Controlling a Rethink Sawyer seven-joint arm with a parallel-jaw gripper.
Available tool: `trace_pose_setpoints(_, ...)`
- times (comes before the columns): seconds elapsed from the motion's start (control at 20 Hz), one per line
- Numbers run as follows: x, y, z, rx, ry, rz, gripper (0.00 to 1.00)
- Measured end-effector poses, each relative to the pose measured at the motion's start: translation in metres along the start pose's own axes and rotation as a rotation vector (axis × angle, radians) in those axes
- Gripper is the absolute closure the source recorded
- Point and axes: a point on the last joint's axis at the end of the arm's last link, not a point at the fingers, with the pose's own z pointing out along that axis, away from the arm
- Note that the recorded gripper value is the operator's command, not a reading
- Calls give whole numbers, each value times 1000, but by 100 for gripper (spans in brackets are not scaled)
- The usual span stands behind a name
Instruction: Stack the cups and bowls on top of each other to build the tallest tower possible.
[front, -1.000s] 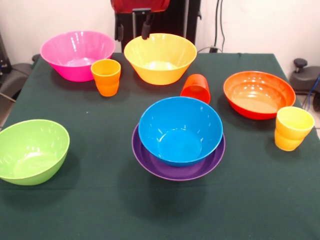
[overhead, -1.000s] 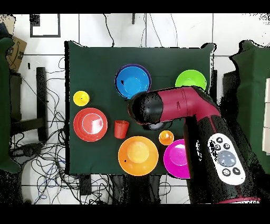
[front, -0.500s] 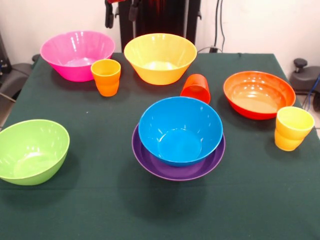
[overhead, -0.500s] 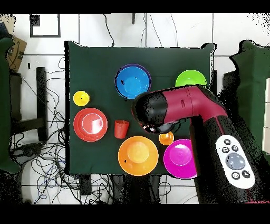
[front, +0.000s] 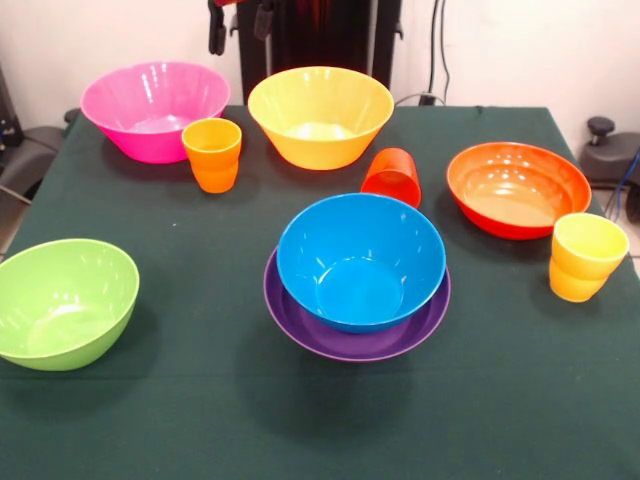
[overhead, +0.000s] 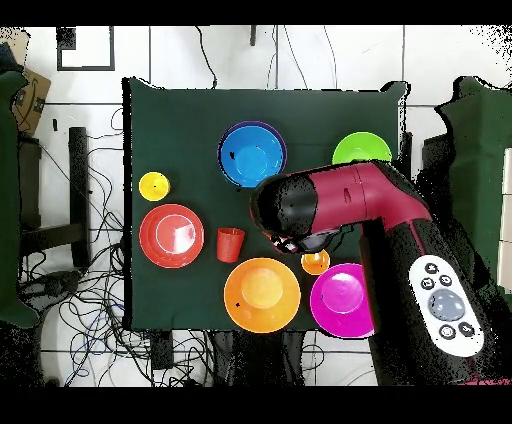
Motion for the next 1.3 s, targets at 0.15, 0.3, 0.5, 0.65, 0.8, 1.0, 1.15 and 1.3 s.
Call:
trace_pose_setpoints(0.15,-1,1,10,-12,-12,-4,0)
trace_pose_setpoints(0.3,-4,0,22,-17,-28,-9,0)
trace_pose_setpoints(0.5,-7,1,48,-17,-27,-33,0)
trace_pose_setpoints(0.65,-6,2,68,-18,-9,-54,0)
trace_pose_setpoints(0.8,-3,3,85,-23,9,-70,0)
trace_pose_setpoints(1.0,-1,3,96,-21,25,-83,0)
trace_pose_setpoints(1.15,4,1,97,-4,35,-86,0)
trace_pose_setpoints(1.3,7,-1,93,9,37,-83,0)
